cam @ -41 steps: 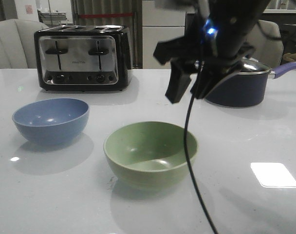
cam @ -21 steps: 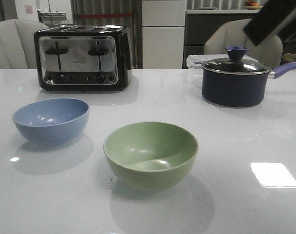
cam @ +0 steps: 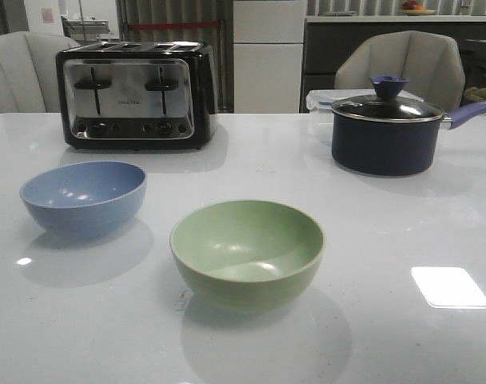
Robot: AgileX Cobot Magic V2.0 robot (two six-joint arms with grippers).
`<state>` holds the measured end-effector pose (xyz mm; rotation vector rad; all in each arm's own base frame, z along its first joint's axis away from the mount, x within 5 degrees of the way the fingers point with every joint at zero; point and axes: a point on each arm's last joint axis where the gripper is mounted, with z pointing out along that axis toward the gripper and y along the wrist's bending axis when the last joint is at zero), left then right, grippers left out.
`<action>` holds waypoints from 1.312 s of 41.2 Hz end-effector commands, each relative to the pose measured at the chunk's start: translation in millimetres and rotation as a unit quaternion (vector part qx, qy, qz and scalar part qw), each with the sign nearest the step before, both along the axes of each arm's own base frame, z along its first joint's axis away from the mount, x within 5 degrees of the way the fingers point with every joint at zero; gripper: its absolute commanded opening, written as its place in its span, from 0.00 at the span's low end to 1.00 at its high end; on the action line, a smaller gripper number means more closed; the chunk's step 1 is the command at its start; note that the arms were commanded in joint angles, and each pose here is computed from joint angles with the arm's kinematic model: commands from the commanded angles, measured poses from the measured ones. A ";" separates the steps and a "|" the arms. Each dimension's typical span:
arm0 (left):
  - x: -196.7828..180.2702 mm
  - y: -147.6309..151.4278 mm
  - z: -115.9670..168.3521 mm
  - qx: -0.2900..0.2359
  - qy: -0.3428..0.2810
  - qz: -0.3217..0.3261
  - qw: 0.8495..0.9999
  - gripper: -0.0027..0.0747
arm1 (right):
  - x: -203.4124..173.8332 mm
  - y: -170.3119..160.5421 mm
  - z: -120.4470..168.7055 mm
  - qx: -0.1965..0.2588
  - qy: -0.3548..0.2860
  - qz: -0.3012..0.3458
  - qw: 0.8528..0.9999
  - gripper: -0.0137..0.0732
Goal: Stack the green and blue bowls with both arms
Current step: 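Open the right gripper and withdraw it from the green bowl, then reach the left gripper down and grasp the blue bowl's rim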
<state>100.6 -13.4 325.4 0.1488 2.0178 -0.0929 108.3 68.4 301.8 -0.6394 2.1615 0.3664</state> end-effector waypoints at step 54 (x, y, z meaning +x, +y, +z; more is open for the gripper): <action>281.6 -50.1 -105.8 -0.034 0.255 -0.010 0.966 0.64 | 3.3 0.7 14.3 0.017 -0.047 -0.002 0.999 0.66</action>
